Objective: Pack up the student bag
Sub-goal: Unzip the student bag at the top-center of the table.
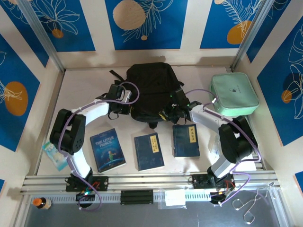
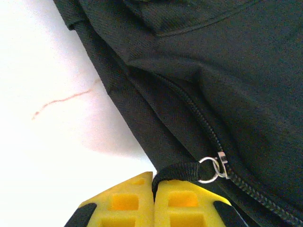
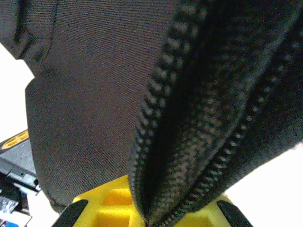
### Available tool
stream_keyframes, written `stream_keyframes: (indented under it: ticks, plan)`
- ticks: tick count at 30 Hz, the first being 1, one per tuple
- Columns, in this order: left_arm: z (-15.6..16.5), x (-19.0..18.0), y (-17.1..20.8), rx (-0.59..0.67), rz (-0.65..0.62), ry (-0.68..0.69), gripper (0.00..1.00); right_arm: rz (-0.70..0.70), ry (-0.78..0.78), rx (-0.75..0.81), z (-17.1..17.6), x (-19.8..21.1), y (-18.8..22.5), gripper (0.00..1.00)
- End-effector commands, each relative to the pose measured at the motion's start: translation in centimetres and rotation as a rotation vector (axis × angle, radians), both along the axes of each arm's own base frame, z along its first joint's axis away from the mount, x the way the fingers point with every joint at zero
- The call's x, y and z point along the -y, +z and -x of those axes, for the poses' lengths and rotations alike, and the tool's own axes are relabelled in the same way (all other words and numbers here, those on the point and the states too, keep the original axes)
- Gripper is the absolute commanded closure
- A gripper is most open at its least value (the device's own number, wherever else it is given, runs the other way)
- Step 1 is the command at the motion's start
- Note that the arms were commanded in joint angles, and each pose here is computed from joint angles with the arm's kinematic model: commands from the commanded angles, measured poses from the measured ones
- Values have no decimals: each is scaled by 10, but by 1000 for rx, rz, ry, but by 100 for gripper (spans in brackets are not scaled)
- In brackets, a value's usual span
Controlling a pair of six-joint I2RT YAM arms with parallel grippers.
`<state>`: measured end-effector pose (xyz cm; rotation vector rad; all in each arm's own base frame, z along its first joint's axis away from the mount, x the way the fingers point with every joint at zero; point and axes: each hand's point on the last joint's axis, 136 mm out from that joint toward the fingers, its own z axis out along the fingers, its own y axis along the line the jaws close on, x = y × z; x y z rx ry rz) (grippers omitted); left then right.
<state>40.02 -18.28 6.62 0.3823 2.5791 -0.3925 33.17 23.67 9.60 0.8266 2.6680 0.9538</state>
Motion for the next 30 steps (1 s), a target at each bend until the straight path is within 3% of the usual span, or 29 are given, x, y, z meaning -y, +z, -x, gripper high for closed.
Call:
stream_keyframes:
  ticks: [1,11,18,22,26,30]
  plan:
    - [-18,-42,-1,7,-128,149,100,-1,41,10,7,9,6,90]
    - [-24,-52,-12,-40,-148,203,100,-124,149,138,2,-12,32,90]
    - [11,12,-6,-138,131,-151,100,-173,205,155,1,-21,37,89]
    - [23,17,-14,-207,143,-224,100,-137,190,90,2,-17,26,89]
    - [11,1,-25,-194,50,-131,100,-127,175,31,-1,-12,15,88]
    - [-14,-32,-28,-112,-81,79,100,-96,161,24,-2,-6,13,88]
